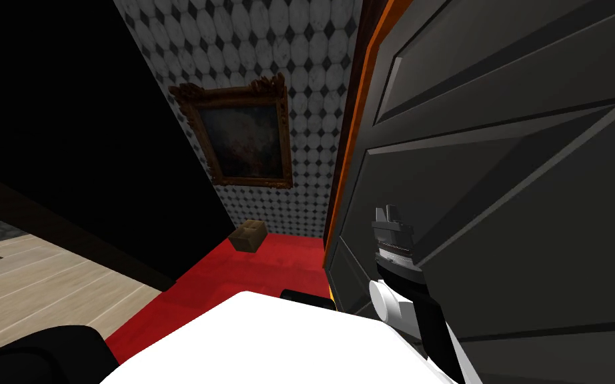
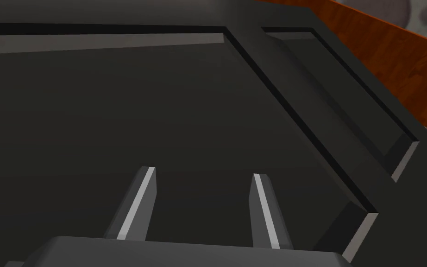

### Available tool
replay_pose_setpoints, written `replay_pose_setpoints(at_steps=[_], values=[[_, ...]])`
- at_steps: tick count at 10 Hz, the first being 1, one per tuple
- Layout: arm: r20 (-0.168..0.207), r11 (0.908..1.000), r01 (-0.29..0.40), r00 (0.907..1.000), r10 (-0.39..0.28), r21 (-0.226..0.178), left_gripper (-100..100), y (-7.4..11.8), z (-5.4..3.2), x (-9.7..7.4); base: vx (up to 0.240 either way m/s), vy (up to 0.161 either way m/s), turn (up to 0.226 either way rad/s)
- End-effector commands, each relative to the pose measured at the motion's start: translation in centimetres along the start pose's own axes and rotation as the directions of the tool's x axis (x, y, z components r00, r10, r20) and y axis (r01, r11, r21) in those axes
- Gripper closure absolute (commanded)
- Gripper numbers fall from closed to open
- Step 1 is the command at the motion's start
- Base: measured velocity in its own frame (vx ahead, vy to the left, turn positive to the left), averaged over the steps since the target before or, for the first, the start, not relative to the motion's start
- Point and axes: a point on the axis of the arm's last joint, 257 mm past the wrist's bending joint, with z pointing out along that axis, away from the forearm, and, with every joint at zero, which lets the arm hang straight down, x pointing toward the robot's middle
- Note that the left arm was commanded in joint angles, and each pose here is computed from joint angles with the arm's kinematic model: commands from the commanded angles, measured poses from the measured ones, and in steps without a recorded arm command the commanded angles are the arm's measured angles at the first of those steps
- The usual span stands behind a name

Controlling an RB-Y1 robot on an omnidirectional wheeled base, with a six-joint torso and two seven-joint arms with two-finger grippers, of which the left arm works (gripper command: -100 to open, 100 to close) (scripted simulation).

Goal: Push the door open

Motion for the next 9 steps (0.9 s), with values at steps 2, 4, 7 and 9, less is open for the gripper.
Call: replay_pose_setpoints(at_steps=[2, 4, 7, 9], values=[[-0.008, 0.9994, -0.035, 0.9994, 0.035, 0.007, -100, -1.1, -1.46, 1.9, 0.089, -0.014, 0.038], [-0.007, 0.9989, -0.047, 0.9988, 0.047, 0.006, -100, -1.4, -1.98, 2.6, 0.104, -0.018, 0.072], [-0.006, 0.9971, -0.076, 0.9971, 0.076, 0.004, -100, -2.0, -3.16, 4.1, 0.072, -0.013, 0.078], [-0.005, 0.9953, -0.097, 0.9953, 0.097, 0.001, -100, -2.4, -3.98, 5.2, 0.161, -0.041, 0.091]])
